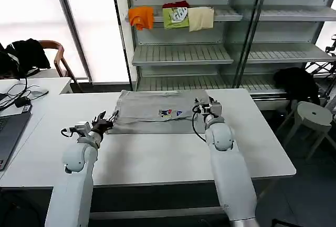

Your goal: Fold and organize the clothes.

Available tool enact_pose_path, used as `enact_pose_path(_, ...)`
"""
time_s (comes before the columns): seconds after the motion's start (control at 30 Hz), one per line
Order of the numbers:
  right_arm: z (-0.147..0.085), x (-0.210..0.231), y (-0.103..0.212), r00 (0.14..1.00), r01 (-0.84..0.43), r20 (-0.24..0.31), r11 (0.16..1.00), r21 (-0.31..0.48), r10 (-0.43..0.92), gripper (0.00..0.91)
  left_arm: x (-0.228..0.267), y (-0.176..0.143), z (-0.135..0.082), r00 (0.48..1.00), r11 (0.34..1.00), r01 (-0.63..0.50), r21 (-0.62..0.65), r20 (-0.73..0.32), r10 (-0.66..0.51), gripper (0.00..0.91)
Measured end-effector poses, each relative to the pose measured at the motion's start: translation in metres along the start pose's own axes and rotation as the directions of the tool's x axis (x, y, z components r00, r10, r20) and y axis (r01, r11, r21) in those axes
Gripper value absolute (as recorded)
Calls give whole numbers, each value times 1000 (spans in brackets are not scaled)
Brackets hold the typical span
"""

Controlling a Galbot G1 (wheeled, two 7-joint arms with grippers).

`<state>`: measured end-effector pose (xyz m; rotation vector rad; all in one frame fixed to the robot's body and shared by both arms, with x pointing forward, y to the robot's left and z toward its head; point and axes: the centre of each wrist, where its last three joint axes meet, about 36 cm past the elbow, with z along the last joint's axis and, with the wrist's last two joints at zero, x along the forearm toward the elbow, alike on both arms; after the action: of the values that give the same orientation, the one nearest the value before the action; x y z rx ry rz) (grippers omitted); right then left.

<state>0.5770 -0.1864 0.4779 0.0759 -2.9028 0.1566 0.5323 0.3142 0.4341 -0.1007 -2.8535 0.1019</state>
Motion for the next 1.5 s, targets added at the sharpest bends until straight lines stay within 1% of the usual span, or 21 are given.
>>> enact_pose_path(0.13, 17, 19, -14, 1000, -9, -22, 1000, 8, 10, 907, 4, 3, 11, 999, 1000, 9, -23, -41, -10, 907)
enact_pose_path(0.37, 49, 49, -32, 997, -29, -74, 1000, 1, 29, 907, 8, 6, 23, 996, 998, 27, -52, -81, -31, 907)
enact_pose_path(0.47, 63, 58, -36, 995, -27, -100, 1000, 2, 27, 907, 8, 8, 26, 995, 998, 33, -58, -92, -38, 907)
enact_pose_path(0.57, 71, 63, -36, 993, -27, -116, 1000, 3, 27, 907, 8, 9, 28, 994, 997, 37, -61, -99, -43, 907)
enact_pose_path(0.6, 73, 65, -35, 992, -26, -120, 1000, 3, 26, 856, 7, 9, 29, 994, 997, 38, -62, -101, -44, 907)
enact_pose_path(0.63, 75, 65, -35, 992, -25, -124, 1000, 4, 26, 826, 7, 9, 29, 994, 997, 39, -63, -103, -45, 907)
enact_pose_path(0.67, 77, 66, -34, 992, -25, -128, 1000, 5, 25, 635, 7, 10, 30, 993, 997, 40, -64, -106, -47, 907)
enact_pose_path(0.7, 78, 67, -33, 991, -24, -131, 1000, 6, 24, 514, 6, 10, 30, 993, 997, 41, -64, -107, -48, 907)
enact_pose_path(0.73, 79, 67, -32, 991, -24, -133, 1000, 7, 25, 242, 6, 10, 31, 993, 997, 41, -65, -107, -48, 907)
enact_pose_path(0.77, 80, 67, -31, 991, -23, -134, 1000, 8, 24, 121, 6, 11, 31, 993, 997, 42, -65, -108, -49, 907)
enact_pose_path(0.8, 81, 67, -30, 991, -21, -136, 1000, 9, 22, 0, 6, 11, 32, 993, 997, 41, -66, -109, -48, 725)
enact_pose_path(0.83, 82, 67, -29, 990, -21, -138, 1000, 10, 22, 0, 5, 12, 32, 993, 997, 41, -66, -110, -48, 343)
enact_pose_path(0.87, 83, 67, -27, 990, -19, -140, 1000, 10, 20, 0, 5, 12, 33, 993, 997, 40, -67, -112, -47, 222)
enact_pose_path(0.9, 84, 66, -26, 990, -16, -140, 1000, 10, 18, 0, 4, 12, 33, 992, 997, 37, -67, -115, -45, 50)
enact_pose_path(0.93, 84, 66, -25, 990, -14, -142, 1000, 10, 15, 0, 4, 12, 34, 992, 997, 35, -67, -116, -43, 10)
enact_pose_path(1.5, 88, 68, -24, 989, 6, -146, 1000, 20, -3, 0, -3, 11, 33, 991, 997, 13, -81, -129, -24, 0)
